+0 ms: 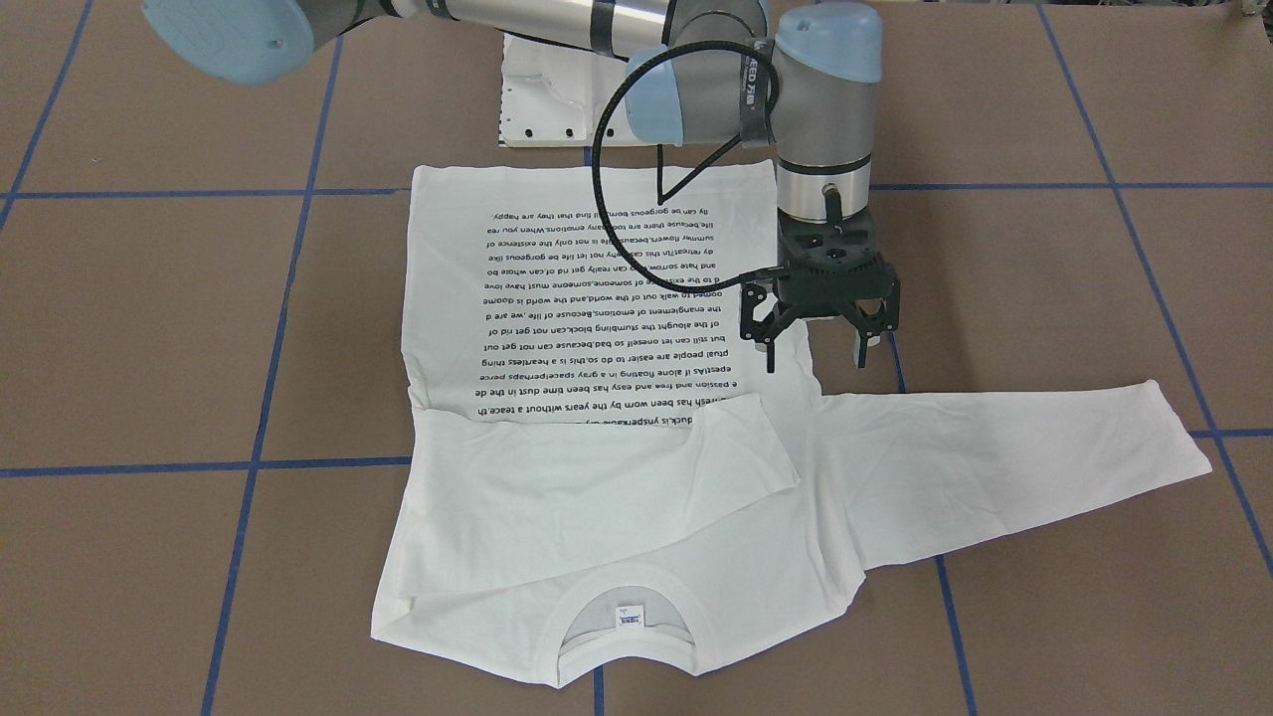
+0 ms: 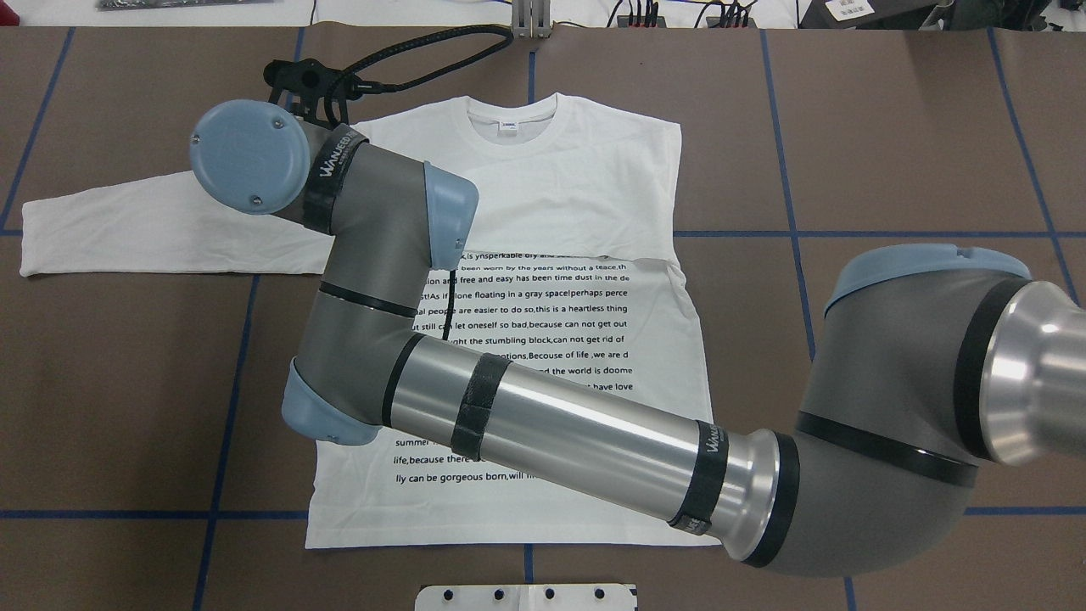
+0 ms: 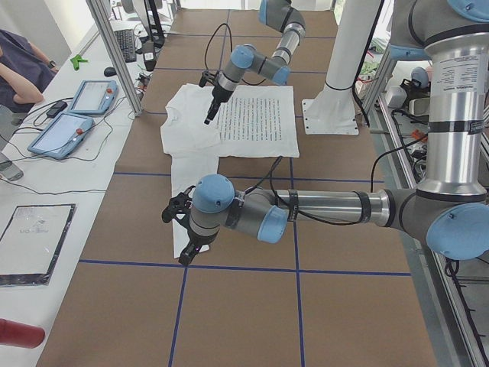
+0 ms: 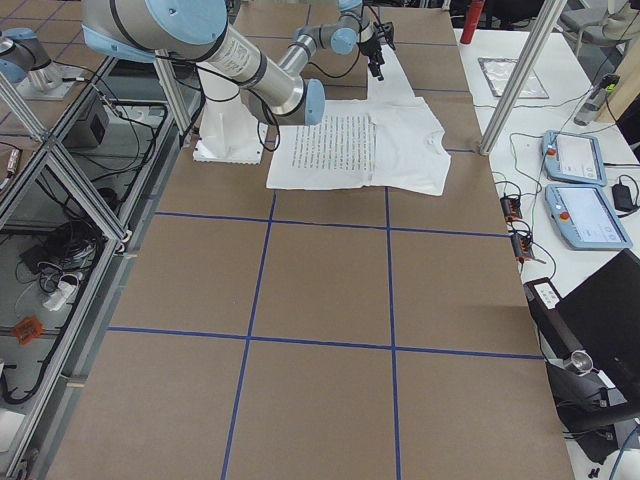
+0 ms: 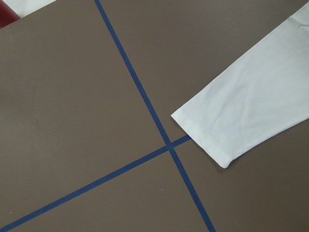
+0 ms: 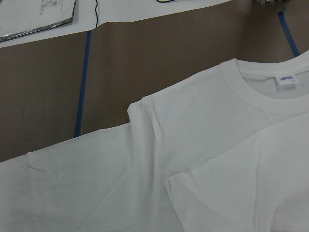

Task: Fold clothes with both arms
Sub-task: 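Carry the sleeve with the right gripper across the shirt body, then release the sleeve and raise the right gripper back to its side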

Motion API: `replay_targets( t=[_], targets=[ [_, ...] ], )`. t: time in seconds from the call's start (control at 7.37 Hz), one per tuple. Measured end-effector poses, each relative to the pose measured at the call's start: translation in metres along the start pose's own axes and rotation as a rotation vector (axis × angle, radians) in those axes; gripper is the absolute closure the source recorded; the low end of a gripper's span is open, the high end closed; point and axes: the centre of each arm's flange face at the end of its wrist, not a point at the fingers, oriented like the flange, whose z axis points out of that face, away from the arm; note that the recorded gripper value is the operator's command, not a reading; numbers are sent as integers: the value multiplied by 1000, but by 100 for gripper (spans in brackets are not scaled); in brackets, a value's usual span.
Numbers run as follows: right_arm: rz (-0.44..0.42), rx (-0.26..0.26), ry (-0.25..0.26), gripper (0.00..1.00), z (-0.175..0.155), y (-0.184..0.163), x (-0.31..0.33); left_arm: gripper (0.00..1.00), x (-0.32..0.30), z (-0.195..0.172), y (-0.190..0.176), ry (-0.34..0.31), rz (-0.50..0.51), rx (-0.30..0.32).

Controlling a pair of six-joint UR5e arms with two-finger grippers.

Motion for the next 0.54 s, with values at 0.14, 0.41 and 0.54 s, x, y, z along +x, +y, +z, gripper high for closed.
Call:
replay_targets(
  t=[0.14,0.41,0.54],
  targets=[
    [21,-66,36,1,8,-26,22,0,-2,3,-9,9,13,12],
    [2,-183,95,1,14,-93,92,0,-12,21,-13,43,44,45],
    [-55,-226,131,0,7,-120,141,0,-14,32,-11,51,64,62]
  ],
)
